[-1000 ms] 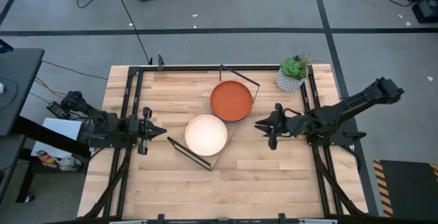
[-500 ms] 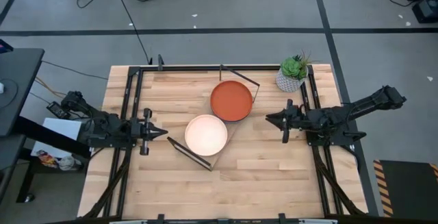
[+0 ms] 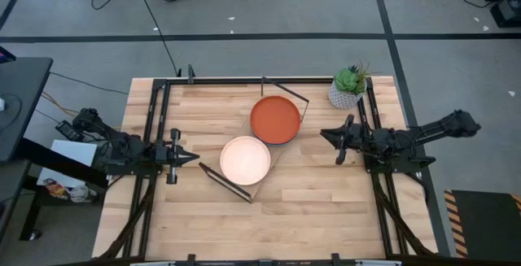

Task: Place and stack plates onto a shelf
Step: Return to Home Position

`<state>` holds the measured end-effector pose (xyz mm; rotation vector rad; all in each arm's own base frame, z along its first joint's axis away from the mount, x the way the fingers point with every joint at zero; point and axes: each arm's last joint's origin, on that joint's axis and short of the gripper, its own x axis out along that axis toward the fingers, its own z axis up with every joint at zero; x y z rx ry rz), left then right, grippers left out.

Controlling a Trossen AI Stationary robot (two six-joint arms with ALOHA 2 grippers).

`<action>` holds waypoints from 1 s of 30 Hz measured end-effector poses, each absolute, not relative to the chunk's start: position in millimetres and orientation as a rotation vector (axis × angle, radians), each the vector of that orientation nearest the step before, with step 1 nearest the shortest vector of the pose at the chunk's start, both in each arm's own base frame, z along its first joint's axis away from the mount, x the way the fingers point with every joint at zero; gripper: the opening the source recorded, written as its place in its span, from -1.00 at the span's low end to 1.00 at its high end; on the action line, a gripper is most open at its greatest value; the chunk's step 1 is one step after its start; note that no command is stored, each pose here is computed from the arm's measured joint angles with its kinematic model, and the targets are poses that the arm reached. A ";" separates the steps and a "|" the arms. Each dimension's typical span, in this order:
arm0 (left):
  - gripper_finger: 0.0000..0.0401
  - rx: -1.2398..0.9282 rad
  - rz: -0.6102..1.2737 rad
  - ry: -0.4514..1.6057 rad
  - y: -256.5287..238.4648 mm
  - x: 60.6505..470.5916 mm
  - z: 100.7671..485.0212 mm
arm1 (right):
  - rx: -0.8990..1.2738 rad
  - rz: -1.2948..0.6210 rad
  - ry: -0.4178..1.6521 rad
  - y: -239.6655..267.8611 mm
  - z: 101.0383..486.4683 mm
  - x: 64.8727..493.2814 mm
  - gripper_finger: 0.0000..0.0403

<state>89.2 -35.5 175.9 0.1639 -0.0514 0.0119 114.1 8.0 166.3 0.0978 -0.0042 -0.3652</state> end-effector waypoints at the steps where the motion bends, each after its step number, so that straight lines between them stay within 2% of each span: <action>1: -0.97 0.164 0.012 -0.051 -35.5 89.2 175.9 | 0.097 -0.376 -0.006 7.4 166.5 113.7 -0.74; 11: -0.97 0.163 0.012 -0.051 -35.5 89.2 175.9 | 0.001 -0.384 -0.029 6.3 170.9 112.1 -0.74; 16: -0.97 0.163 0.012 -0.051 -35.5 89.2 175.9 | 0.087 -0.349 -0.047 7.2 171.3 112.5 -0.74; 30: -0.97 0.163 0.011 -0.051 -35.5 89.2 175.9 | 0.088 -0.345 -0.047 7.3 171.3 112.5 -0.74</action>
